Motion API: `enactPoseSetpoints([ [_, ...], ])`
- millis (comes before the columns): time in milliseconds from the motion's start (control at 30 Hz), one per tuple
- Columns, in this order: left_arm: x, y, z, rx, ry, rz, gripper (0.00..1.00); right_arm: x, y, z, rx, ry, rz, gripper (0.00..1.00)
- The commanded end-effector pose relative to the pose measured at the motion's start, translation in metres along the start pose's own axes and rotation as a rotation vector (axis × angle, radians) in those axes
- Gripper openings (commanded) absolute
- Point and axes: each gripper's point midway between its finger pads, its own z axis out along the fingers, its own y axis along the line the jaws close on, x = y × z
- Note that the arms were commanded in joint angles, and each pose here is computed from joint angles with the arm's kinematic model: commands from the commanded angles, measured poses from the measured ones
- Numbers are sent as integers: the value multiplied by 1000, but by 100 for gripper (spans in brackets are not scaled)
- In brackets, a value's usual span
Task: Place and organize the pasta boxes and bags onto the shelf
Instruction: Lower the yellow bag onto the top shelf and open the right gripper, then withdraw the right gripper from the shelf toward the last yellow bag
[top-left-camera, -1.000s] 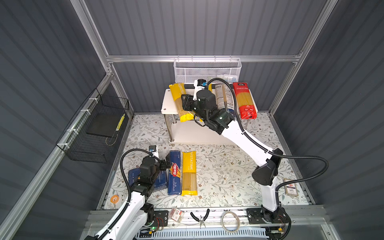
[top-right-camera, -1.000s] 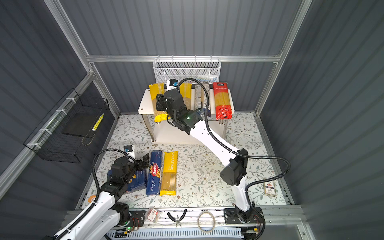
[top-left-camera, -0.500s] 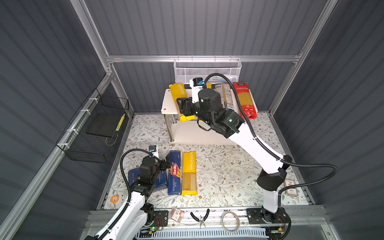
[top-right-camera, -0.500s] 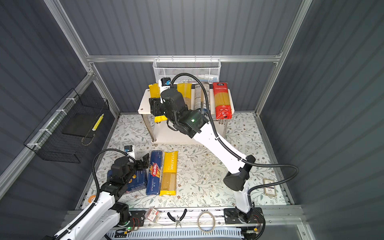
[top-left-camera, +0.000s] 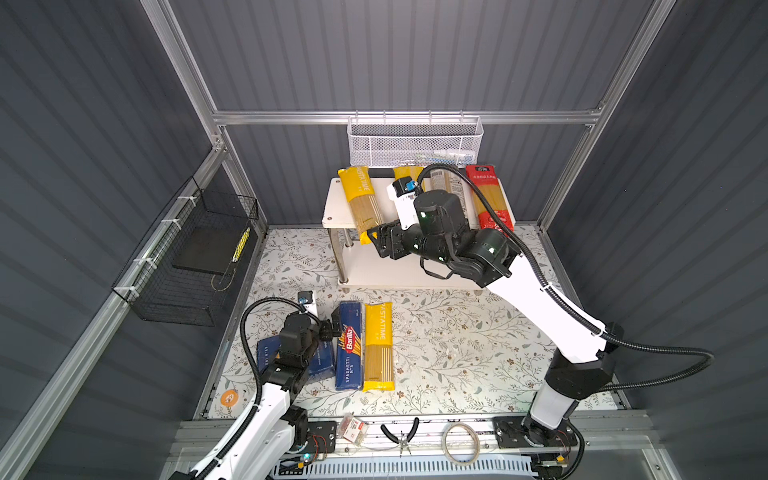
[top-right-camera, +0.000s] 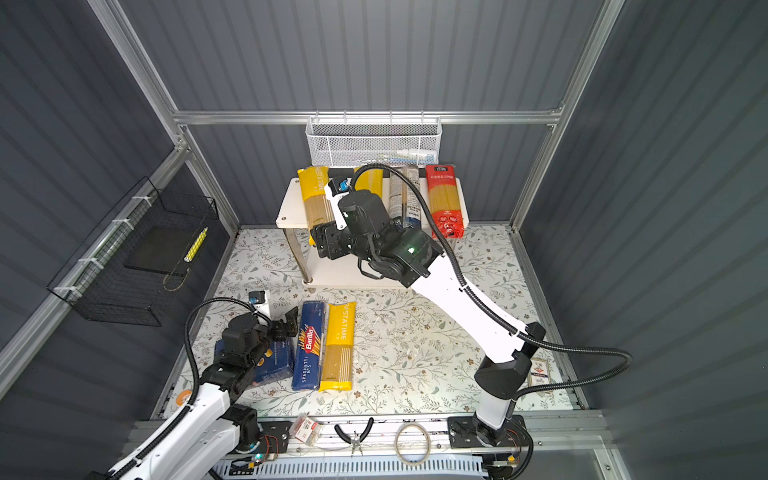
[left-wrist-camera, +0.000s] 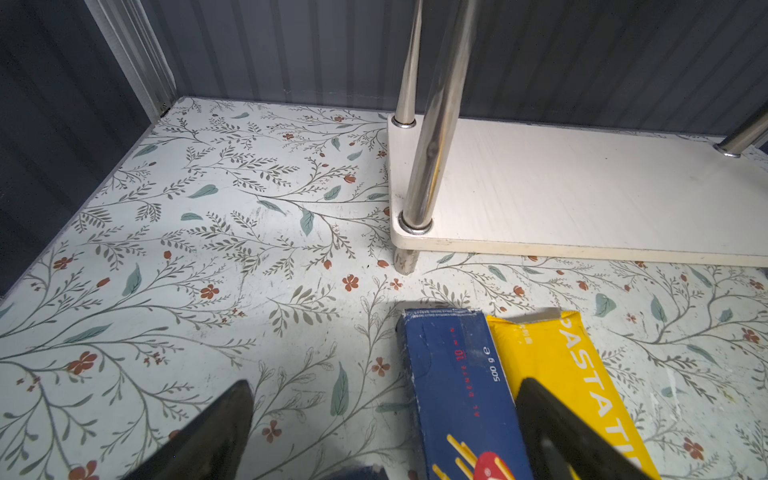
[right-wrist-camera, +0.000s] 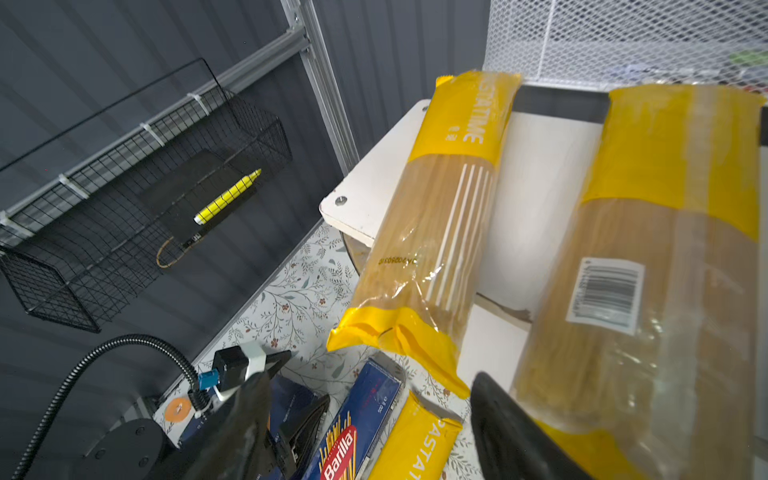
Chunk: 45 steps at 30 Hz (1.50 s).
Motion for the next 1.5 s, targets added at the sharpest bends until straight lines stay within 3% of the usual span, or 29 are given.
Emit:
enactPoseSetpoints([
  [0,-11,-4,-1,16,-26,8,99,6,-6,3,29,21,-28,77],
  [600,-11,-4,-1,17,-26,10,99,21,-12,31,92,87,-87,80],
  [1067,-11,-4,-1,16,-25,8,99,23,35,33,-141,102,-59,81],
  [1467,-11,-4,-1,15,-27,8,99,20,26,-1,-86,68,-110,83],
])
